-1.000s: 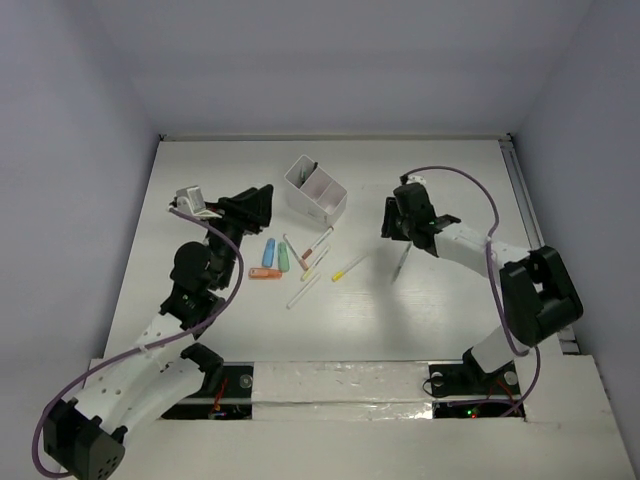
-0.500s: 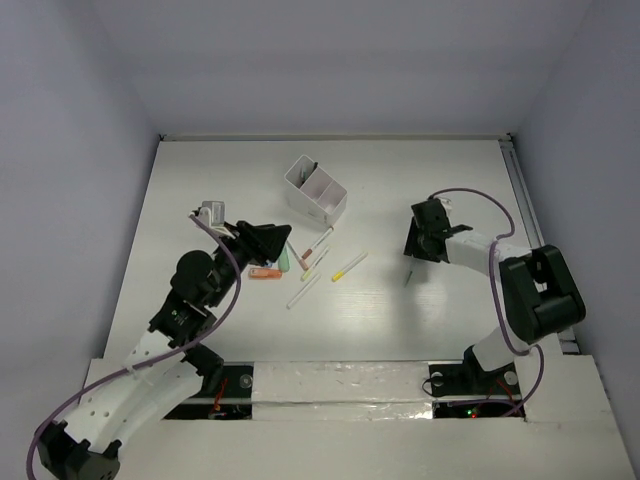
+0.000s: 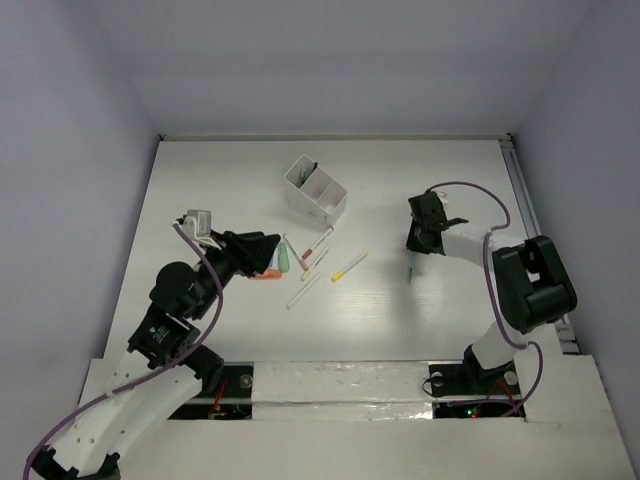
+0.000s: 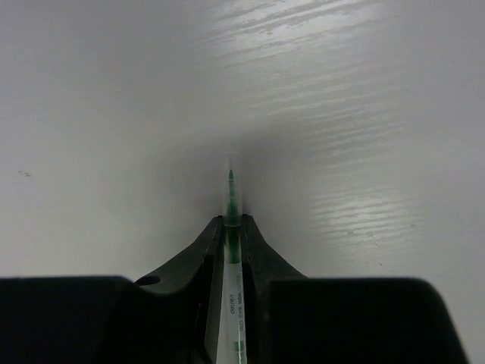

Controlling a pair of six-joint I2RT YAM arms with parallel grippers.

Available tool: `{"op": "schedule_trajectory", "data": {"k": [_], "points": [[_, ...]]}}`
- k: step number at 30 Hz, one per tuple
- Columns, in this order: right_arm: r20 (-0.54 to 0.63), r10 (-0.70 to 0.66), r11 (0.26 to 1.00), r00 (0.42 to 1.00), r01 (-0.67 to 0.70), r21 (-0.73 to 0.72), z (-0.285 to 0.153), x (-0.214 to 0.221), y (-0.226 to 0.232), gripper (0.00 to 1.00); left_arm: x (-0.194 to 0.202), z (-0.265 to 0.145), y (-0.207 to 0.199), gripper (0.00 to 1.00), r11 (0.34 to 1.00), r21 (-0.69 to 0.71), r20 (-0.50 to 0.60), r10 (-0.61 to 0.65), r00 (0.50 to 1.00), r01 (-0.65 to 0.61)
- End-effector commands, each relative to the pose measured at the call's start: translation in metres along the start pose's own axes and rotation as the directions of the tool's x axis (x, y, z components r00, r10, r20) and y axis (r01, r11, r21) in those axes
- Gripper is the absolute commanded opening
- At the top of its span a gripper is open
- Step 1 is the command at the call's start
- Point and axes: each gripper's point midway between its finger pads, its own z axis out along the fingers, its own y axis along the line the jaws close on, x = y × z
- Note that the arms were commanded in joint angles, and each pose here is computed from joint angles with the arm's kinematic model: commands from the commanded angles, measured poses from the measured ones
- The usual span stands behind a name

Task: Sort the stationery into containers
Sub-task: Pick up the pen from the center of the board, then place the pen in the storage box.

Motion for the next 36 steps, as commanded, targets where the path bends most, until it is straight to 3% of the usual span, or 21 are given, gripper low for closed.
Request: {"op": "schedule_trajectory", "data": {"k": [1, 4, 8, 13, 16, 17, 19, 20, 26, 29, 36], "points": [[-0.071, -0.039, 0.998, 0.997, 0.035, -0.05, 0.008, 0.014, 0.011, 0.04, -0.025, -0.009, -0.015, 0.48, 0.998, 0.022, 0.038, 0.052, 0.998, -0.053], [0.018, -0.014, 0.991, 1.0, 0.017, -0.134, -0.005, -0.01, 0.028, 0.0, -0.02, -0.011, -0.011, 0.49, 0.998, 0.004, 0.007, 0.067, 0.998, -0.067], [0.19, 0.067, 0.947, 0.979, -0.002, -0.322, -0.045, -0.075, 0.072, 0.0, -0.009, -0.01, -0.009, 0.51, 0.996, 0.001, -0.06, 0.085, 0.995, -0.085], [0.3, 0.178, 0.801, 0.937, 0.039, -0.597, -0.109, -0.152, 0.151, 0.0, -0.007, -0.011, 0.01, 0.51, 0.99, -0.085, -0.062, 0.105, 0.993, -0.11], [0.291, 0.181, 0.724, 0.94, 0.073, -0.686, -0.115, -0.161, 0.197, 0.0, -0.005, -0.013, 0.01, 0.52, 0.991, -0.083, -0.054, 0.096, 0.994, -0.1], [0.324, 0.203, 0.69, 0.924, 0.1, -0.717, -0.132, -0.184, 0.216, 0.0, -0.003, -0.013, 0.01, 0.52, 0.992, -0.079, -0.058, 0.09, 0.994, -0.094], [0.3, 0.18, 0.667, 0.937, 0.108, -0.737, -0.119, -0.182, 0.244, 0.0, 0.008, -0.012, 0.009, 0.52, 0.997, -0.053, -0.082, 0.058, 0.995, -0.062], [0.337, 0.204, 0.636, 0.919, 0.137, -0.76, -0.136, -0.203, 0.26, 0.0, 0.015, -0.011, 0.006, 0.52, 0.998, -0.029, -0.102, 0.043, 0.994, -0.046], [0.409, 0.264, 0.57, 0.874, 0.201, -0.797, -0.133, -0.228, 0.318, 0.0, 0.073, -0.006, 0.02, 0.5, 0.993, -0.008, -0.192, -0.116, 0.975, 0.117], [0.426, 0.292, 0.553, 0.856, 0.213, -0.805, -0.121, -0.237, 0.336, 0.0, 0.094, -0.004, 0.03, 0.38, 0.988, -0.011, -0.216, -0.15, 0.965, 0.152], [0.458, 0.365, 0.519, 0.81, 0.231, -0.823, -0.124, -0.246, 0.351, 0.0, 0.126, -0.001, 0.047, 0.35, 0.984, -0.038, -0.265, -0.176, 0.948, 0.172]]}}
